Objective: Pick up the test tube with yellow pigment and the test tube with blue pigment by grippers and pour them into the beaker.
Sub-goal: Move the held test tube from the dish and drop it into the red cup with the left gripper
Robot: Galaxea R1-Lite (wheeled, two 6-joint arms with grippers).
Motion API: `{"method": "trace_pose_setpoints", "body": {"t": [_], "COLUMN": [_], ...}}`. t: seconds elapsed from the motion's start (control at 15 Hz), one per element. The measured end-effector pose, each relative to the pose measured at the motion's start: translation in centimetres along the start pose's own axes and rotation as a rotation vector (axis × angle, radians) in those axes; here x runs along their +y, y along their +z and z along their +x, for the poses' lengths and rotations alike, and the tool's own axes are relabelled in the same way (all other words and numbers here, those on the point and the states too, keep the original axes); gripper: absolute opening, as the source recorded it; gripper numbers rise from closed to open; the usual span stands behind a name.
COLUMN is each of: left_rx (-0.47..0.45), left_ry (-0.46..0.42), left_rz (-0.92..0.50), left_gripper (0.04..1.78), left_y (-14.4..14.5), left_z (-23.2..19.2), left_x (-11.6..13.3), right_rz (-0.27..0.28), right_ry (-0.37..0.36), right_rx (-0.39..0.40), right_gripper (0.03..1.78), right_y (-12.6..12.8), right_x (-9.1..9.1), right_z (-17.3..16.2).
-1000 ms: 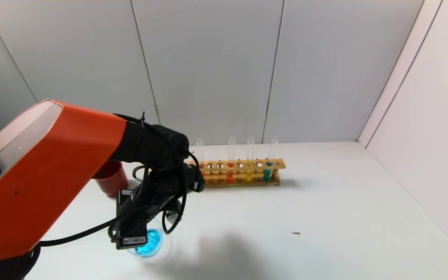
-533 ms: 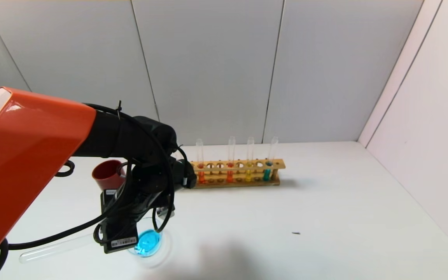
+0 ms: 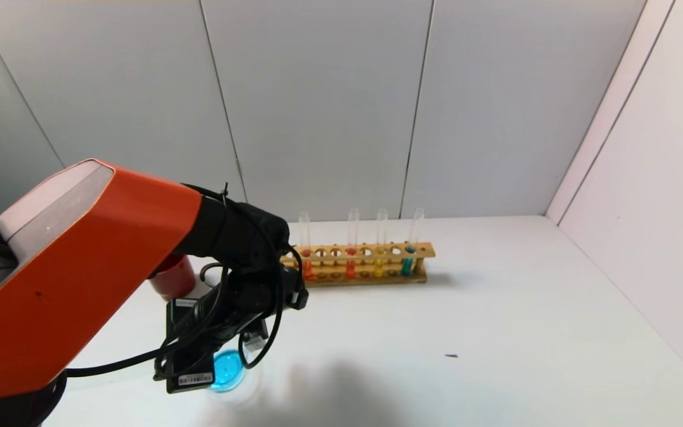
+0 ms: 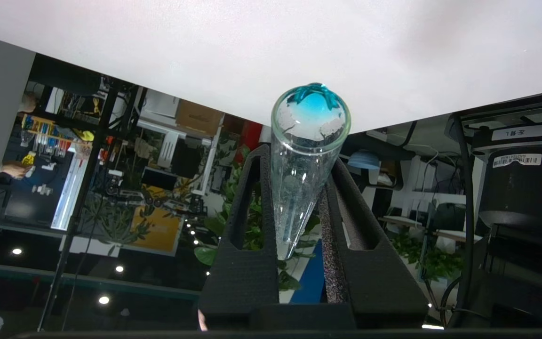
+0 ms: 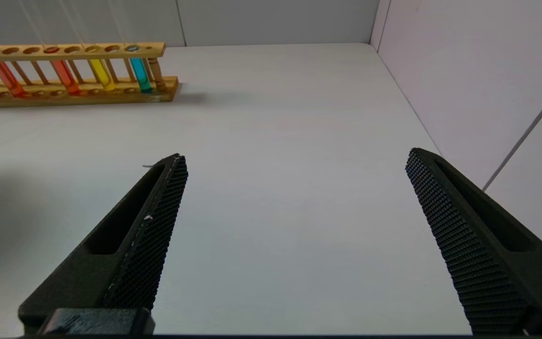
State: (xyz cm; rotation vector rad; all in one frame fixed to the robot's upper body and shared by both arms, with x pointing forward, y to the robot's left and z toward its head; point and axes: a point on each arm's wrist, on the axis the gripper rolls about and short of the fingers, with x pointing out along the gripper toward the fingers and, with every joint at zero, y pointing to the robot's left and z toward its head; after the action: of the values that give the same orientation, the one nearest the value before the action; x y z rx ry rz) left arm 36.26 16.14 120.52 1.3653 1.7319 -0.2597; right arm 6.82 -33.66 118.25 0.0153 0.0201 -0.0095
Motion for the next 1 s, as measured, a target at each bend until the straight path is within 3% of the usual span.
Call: {"method": "trace_pose_setpoints", "body": {"t": [1.0], "left_rx": [0.035], "left_ry": [0.026], "left_rz": [0.024], "left_gripper": [0.31], "left_y": [1.4], "left_z": [0.5], "left_x": [-0.6], "right_rz": [0.0], "right_ry": [0.0], "right_rx": [0.0], "right_gripper": [1.7], "right_y": [0.0], "right_x": [0.0], "right_z": [0.0]}}
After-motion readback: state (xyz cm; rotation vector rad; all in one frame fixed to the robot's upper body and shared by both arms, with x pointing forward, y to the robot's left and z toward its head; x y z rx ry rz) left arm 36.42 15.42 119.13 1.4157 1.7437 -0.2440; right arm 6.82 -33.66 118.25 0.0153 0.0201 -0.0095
